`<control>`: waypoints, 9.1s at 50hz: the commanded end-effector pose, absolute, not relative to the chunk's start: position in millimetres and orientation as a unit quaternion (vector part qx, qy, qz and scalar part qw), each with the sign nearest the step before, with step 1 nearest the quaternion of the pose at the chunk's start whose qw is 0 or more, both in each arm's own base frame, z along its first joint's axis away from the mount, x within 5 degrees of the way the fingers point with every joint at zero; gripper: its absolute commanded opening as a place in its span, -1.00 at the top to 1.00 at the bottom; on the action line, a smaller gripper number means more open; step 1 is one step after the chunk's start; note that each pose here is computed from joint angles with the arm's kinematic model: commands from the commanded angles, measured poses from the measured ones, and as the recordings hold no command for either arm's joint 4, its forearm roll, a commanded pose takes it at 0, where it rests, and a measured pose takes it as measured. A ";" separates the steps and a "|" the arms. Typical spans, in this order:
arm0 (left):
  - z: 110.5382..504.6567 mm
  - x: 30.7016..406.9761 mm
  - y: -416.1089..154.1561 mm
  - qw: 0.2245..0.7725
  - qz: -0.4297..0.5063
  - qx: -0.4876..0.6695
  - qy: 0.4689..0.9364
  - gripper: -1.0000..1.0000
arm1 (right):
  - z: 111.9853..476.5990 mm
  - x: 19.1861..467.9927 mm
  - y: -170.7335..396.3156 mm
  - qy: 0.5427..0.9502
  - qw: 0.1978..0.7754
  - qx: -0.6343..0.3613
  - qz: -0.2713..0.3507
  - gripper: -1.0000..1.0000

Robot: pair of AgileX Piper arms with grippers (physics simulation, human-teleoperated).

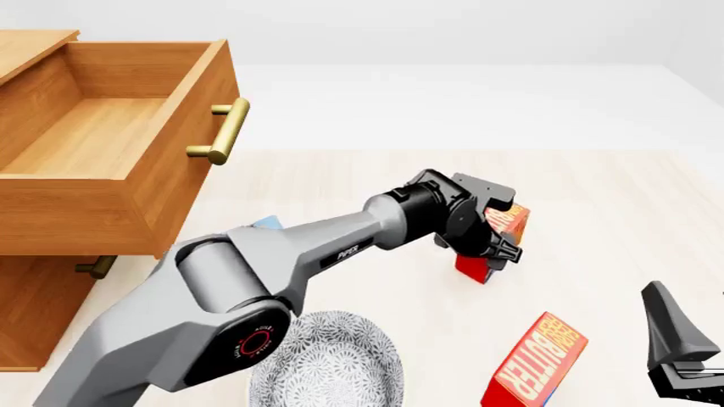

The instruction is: Put the butter at the front in the top drawer of the cabinet and close it.

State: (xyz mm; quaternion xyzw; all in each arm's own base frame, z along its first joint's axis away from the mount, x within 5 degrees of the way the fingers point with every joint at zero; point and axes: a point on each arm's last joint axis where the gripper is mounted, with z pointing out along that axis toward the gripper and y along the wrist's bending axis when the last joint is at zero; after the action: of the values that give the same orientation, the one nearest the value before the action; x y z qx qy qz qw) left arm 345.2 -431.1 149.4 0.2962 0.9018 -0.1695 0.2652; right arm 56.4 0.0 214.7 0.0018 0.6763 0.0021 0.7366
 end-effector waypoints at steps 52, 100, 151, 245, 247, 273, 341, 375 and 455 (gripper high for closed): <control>279.6 309.1 -359.2 0.317 -0.193 0.287 0.883 1.00 | 214.5 56.4 0.0 0.676 0.737 0.002 0.002 -1.00; 358.8 303.2 -256.4 0.342 -0.158 0.246 0.893 1.00 | 214.5 56.4 0.0 0.676 0.737 0.001 0.002 -1.00; 455.3 278.0 -134.5 0.394 -0.090 0.205 0.892 1.00 | 214.5 56.4 0.0 0.676 0.737 0.001 0.002 -1.00; 475.5 217.6 -8.0 0.404 -0.011 0.010 0.914 1.00 | 214.5 56.4 0.0 0.676 0.737 0.002 0.002 -1.00; 475.8 217.2 -7.5 0.405 -0.011 0.007 0.914 1.00 | 214.5 56.4 0.0 0.676 0.737 0.001 0.002 -1.00; 456.1 233.6 -7.9 0.394 -0.020 -0.014 0.919 1.00 | 214.5 56.4 0.0 0.676 0.737 0.001 0.002 -1.00; 412.3 239.4 6.2 0.393 -0.005 -0.035 0.919 1.00 | 214.5 56.4 0.0 0.676 0.737 0.001 0.002 -1.00; 400.5 253.5 8.0 0.393 -0.008 -0.047 0.918 1.00 | 214.5 56.4 0.0 0.676 0.737 0.001 0.002 -1.00; 373.6 268.7 5.4 0.369 -0.015 -0.056 0.928 -1.00 | 214.5 56.4 0.0 0.676 0.737 0.001 0.002 -1.00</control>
State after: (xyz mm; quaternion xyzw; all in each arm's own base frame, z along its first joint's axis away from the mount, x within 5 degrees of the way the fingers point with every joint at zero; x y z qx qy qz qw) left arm 268.4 8.6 368.7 -0.0630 0.9288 -0.0100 0.3650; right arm 56.4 0.0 214.7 0.0018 0.6763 0.0021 0.7367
